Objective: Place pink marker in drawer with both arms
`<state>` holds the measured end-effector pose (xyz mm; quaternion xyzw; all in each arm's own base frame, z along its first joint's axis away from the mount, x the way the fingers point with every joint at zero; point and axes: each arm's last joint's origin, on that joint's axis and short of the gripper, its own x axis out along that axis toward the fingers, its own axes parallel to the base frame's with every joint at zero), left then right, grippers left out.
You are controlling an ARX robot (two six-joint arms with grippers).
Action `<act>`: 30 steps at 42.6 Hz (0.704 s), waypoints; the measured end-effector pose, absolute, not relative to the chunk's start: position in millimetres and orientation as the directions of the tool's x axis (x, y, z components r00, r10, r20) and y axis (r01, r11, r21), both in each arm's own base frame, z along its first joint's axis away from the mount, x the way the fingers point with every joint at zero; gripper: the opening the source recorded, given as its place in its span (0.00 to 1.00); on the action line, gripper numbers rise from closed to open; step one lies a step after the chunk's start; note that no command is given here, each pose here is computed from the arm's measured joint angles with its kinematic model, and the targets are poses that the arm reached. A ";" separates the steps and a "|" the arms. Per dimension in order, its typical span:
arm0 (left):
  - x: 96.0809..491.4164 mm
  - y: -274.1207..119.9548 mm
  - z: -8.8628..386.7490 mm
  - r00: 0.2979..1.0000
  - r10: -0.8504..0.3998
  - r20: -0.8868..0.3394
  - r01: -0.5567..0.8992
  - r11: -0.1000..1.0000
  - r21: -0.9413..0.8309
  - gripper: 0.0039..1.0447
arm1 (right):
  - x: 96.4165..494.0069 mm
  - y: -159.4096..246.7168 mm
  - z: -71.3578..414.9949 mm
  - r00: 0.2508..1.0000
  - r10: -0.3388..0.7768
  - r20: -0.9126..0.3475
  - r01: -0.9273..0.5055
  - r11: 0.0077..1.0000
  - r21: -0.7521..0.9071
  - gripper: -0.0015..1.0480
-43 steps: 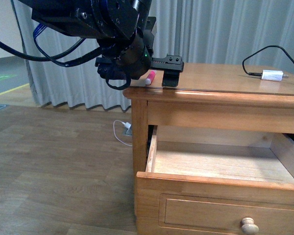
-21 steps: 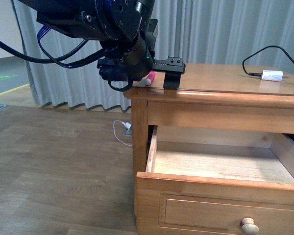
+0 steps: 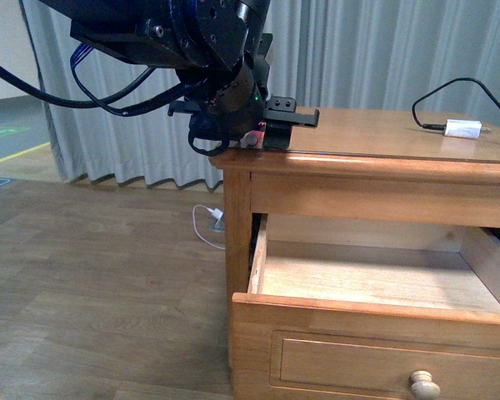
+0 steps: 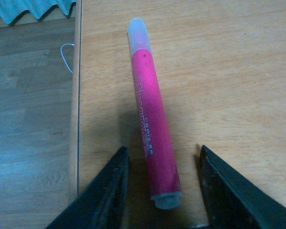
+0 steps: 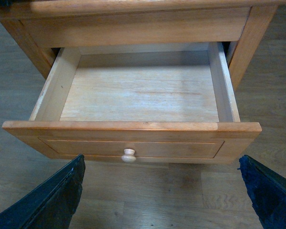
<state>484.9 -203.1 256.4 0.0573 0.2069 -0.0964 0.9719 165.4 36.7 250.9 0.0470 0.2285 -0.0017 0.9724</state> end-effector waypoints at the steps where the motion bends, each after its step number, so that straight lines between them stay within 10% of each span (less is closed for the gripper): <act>1: 484.9 -203.1 256.4 0.896 -0.163 -0.413 0.211 0.975 0.073 0.41 | 165.4 36.7 250.9 0.896 0.018 -0.445 0.025 0.996 0.091 0.92; 10: 485.8 -201.8 256.3 0.896 -0.161 -0.413 0.211 0.975 0.077 0.16 | 165.4 36.7 250.9 0.896 0.018 -0.445 0.025 0.996 0.091 0.92; 30: 457.3 -192.2 267.2 0.851 -0.422 -0.313 0.459 0.887 0.055 0.14 | 165.4 36.7 250.9 0.896 0.018 -0.445 0.025 0.996 0.091 0.92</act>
